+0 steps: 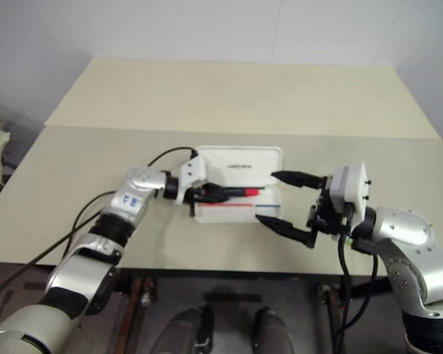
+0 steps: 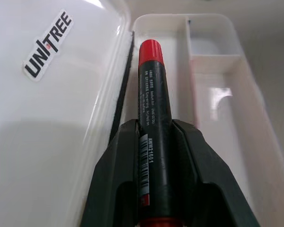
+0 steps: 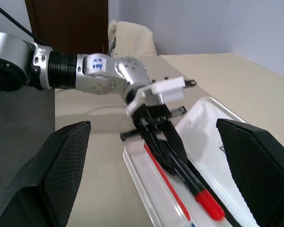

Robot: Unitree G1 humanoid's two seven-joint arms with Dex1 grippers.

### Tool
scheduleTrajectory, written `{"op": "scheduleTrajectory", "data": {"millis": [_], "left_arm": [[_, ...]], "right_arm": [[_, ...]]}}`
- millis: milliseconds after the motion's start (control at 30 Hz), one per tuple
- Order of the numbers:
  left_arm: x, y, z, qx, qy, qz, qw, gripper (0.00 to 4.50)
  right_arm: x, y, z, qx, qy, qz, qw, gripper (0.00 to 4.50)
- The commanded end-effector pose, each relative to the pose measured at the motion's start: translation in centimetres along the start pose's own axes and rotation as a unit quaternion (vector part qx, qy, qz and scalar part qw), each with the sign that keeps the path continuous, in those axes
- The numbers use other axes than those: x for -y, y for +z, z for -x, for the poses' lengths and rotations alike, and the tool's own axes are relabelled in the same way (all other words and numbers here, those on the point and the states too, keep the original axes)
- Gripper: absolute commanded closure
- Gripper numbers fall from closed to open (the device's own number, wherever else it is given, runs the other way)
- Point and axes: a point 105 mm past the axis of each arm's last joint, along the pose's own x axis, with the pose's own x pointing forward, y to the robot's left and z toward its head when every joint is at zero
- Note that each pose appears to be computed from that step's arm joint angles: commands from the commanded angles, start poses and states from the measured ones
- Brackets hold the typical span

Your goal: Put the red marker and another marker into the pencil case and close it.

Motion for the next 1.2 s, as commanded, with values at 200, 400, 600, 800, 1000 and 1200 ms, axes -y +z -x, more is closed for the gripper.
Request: {"op": "scheduleTrajectory", "data": {"millis": [200, 400, 600, 800, 1000, 1200], "left_arm": [[0.5, 1.7, -0.8, 0.014, -0.032, -0.01, 0.999, 3.16], [1.2, 2.0, -0.6, 0.031, -0.054, -0.015, 0.998, 1.25], [1.7, 3.1, -0.1, 0.057, -0.063, -0.034, 0.996, 0.64], [2.5, 4.2, 0.9, 0.093, -0.078, -0.045, 0.992, 0.64], [3.4, 6.0, 4.7, 0.174, -0.094, -0.036, 0.98, 0.64], [3.7, 5.1, 9.9, 0.193, -0.084, -0.029, 0.977, 0.64]], "right_arm": [[-0.2, 1.1, -0.3, 0.019, -0.002, 0.018, 1.0, 0.0], [-0.1, 0.9, -0.4, 0.018, -0.004, 0.016, 1.0, 0.0], [0.1, 0.8, -0.5, 0.02, -0.003, 0.013, 1.0, 0.0], [0.4, 0.5, -0.3, 0.022, -0.011, 0.004, 1.0, 0.0], [2.0, -1.0, 2.4, -0.019, -0.06, -0.01, 0.998, 0.0], [3.4, -3.7, 7.3, -0.094, -0.114, -0.036, 0.988, 0.0]]}}
